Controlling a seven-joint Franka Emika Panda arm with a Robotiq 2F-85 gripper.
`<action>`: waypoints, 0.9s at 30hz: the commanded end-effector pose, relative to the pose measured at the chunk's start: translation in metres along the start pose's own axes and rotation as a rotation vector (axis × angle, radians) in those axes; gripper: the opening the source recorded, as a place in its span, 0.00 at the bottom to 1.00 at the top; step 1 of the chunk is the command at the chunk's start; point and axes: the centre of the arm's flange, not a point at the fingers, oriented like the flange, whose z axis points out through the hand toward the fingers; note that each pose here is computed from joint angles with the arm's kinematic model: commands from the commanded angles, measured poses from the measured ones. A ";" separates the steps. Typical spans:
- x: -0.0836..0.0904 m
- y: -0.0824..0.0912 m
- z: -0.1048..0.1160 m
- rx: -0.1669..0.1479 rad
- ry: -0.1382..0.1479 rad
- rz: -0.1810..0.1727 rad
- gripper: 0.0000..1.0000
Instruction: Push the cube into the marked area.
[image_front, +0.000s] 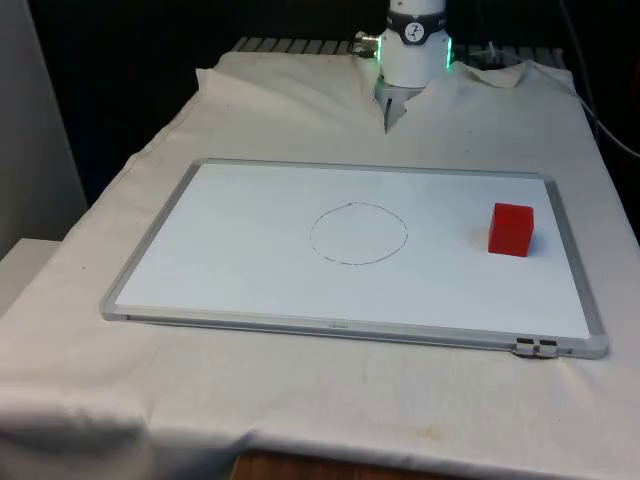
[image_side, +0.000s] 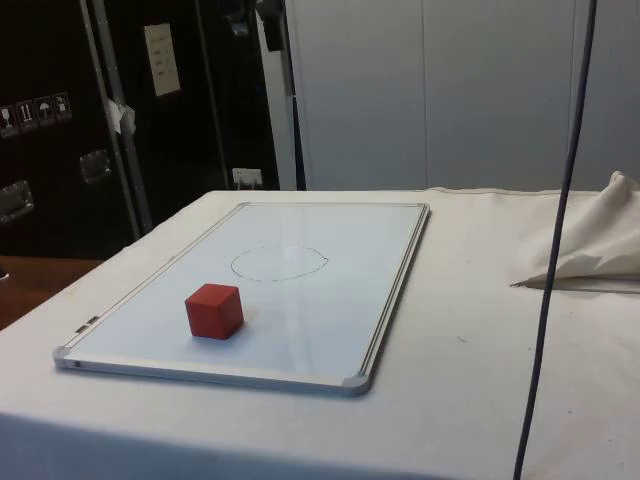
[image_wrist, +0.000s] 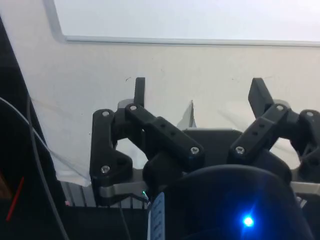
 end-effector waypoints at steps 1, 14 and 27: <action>0.000 0.000 0.000 -0.005 0.000 0.001 0.99; 0.000 0.000 0.000 -0.009 0.001 0.001 0.33; 0.005 -0.023 -0.002 0.001 0.023 0.004 0.00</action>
